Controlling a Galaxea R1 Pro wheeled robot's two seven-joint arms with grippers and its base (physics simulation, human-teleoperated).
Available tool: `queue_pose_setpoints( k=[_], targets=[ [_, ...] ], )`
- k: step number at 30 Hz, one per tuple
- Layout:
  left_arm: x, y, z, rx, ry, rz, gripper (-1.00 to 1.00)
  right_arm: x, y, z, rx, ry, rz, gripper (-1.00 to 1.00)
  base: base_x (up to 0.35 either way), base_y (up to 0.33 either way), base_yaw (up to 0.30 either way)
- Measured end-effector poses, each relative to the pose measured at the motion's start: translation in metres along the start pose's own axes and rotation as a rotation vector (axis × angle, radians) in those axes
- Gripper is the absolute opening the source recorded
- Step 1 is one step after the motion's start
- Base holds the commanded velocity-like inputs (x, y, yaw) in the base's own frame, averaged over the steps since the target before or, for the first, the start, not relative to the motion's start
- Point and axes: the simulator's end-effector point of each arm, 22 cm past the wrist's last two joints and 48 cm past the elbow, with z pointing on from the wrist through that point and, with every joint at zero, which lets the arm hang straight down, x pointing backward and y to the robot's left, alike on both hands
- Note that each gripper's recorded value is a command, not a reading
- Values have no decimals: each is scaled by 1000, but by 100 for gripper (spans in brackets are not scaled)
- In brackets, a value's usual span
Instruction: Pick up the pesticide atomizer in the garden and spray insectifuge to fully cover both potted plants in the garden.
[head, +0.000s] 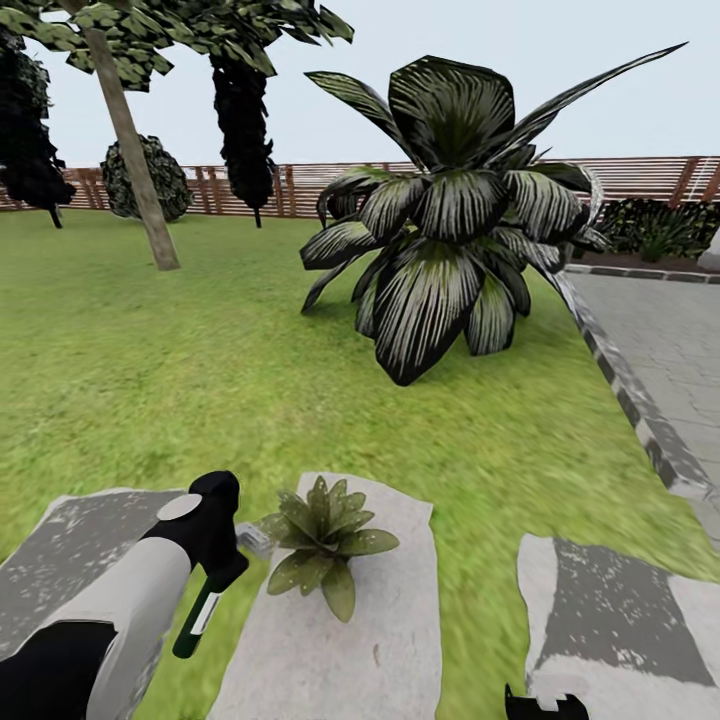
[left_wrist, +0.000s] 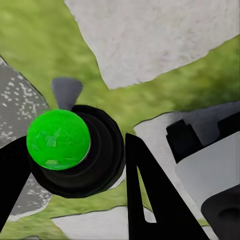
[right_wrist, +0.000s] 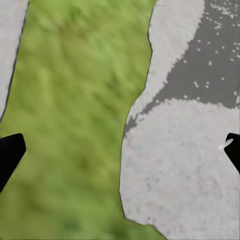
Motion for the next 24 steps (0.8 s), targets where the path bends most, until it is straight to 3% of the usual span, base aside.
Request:
queue_pose_setpoints(
  k=[4,8,24],
  targets=[
    [0,-1,0,1,0,0,-100,0,0,0,0,0,0,100,0,0,266],
    [0,-1,1,-1,2,2,-100,0,-2,0,2,0,-1,100,0,-42,17],
    [-1,0,0,-4,-2,1,-100,0,-1,0,2,-1,-2,100,-9,-267,0]
  ],
)
